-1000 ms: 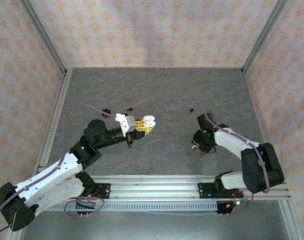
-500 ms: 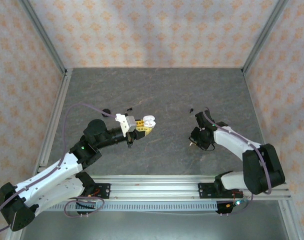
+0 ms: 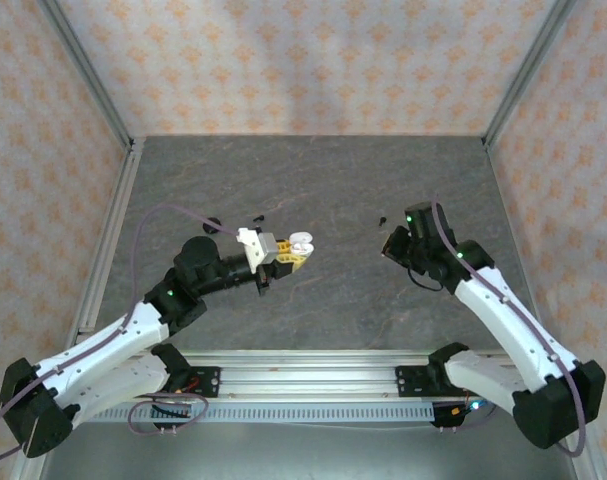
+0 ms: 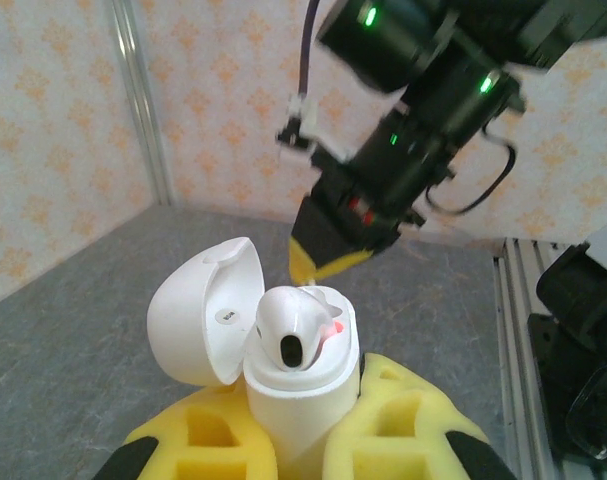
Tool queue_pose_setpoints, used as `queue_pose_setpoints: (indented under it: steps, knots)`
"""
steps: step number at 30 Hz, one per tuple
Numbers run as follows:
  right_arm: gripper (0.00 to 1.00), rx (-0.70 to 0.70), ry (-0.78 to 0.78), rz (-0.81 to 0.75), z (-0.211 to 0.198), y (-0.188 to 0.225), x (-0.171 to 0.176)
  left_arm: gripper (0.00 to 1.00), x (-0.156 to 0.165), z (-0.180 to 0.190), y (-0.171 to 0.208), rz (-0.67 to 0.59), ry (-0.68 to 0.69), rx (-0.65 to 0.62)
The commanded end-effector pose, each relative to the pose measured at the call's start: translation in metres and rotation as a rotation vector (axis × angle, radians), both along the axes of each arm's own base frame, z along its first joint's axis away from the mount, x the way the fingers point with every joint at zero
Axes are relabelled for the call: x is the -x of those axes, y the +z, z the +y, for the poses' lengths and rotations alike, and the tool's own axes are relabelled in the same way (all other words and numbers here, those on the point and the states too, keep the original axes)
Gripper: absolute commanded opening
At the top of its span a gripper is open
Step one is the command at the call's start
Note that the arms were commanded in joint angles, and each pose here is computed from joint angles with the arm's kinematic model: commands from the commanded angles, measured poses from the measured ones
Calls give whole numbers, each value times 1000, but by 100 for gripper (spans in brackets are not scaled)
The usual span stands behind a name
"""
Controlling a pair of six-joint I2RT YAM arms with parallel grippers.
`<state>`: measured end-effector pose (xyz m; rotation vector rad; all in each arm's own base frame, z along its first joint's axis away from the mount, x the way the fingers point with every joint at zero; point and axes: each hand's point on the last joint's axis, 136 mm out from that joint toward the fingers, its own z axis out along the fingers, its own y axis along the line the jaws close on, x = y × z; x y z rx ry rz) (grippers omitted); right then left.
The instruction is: Insert wireless bluetooth earbuds into charging case
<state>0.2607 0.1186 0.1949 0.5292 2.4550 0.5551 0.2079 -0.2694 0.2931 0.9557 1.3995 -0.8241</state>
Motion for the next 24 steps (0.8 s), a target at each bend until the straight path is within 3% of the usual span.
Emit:
queue_pose_setpoints:
  steps: [1, 11, 24]
  knots:
    - [10, 81, 33, -55, 0, 31, 9, 0, 1, -5, 12, -66, -18, -10]
    - [10, 125, 212, -248, 65, 118, 22, 0, -8, -5, 16, -89, 16, -10]
    - [9, 109, 379, -365, 137, 154, 39, 0, -17, -3, 23, -65, 65, 27]
